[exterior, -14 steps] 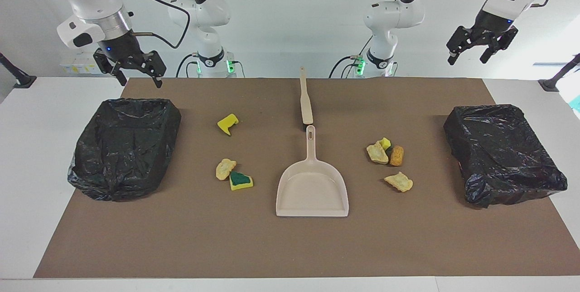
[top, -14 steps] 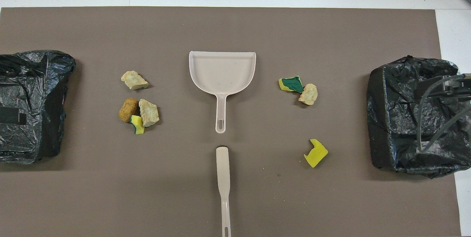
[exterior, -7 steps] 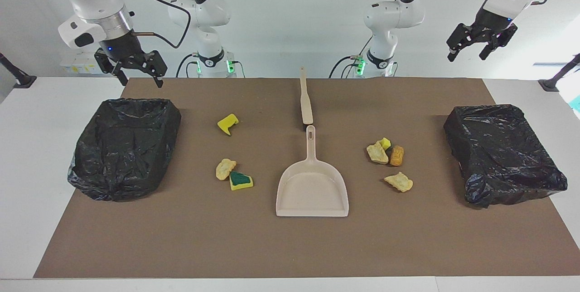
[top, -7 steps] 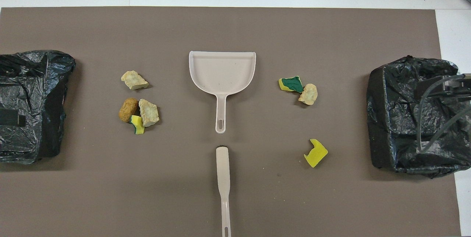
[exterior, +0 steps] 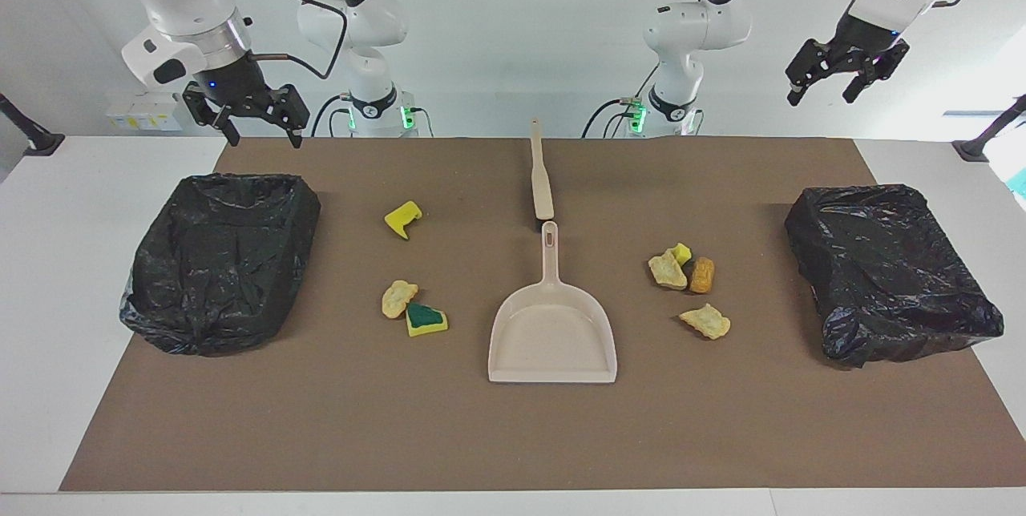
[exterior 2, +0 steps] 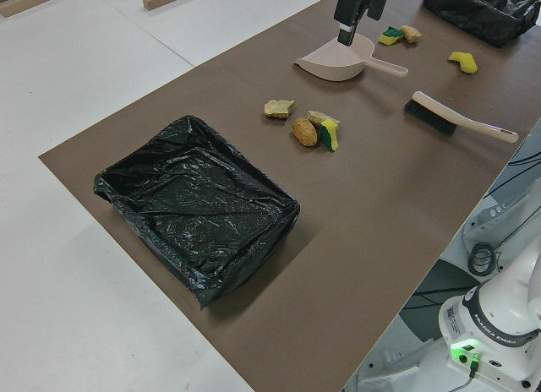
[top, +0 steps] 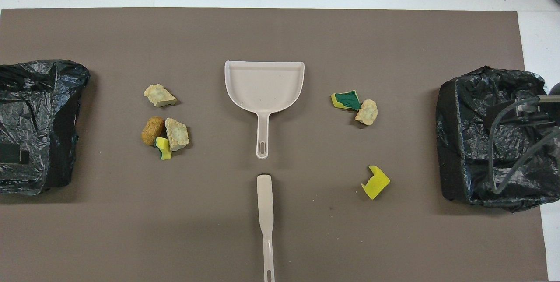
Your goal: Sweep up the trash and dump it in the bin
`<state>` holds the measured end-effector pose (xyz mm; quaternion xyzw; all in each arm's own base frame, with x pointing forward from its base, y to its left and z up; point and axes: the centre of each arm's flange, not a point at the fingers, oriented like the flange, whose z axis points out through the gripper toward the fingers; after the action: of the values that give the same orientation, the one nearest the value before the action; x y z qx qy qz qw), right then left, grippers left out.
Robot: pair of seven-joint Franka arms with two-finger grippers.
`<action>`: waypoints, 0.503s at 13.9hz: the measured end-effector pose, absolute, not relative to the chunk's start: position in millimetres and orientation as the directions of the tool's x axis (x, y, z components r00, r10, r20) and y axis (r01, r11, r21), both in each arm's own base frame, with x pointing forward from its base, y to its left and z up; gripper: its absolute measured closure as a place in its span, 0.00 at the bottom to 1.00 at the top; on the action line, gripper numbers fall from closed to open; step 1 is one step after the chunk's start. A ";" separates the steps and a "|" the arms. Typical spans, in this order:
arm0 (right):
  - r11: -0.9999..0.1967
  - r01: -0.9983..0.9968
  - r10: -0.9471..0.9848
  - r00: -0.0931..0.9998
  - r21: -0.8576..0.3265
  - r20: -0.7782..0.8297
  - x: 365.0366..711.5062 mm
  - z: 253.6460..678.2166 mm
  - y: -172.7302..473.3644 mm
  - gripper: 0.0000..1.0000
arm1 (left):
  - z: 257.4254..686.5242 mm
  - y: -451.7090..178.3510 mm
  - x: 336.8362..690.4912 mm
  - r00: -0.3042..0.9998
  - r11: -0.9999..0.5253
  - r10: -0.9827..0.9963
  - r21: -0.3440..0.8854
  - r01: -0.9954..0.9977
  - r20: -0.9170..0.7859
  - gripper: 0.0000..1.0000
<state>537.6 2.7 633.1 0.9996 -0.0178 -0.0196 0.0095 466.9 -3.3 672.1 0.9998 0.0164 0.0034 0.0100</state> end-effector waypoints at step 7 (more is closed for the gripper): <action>-0.999 0.044 0.042 0.997 0.020 -0.068 538.7 615.0 69.3 0.00 | 631.7 -72.0 449.8 0.997 -0.999 0.033 0.010 0.034 -0.076 0.00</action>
<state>538.7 69.3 615.0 0.9991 0.0215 -0.0337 0.0107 449.8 -72.0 631.7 0.9991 0.0168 -0.0379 0.0058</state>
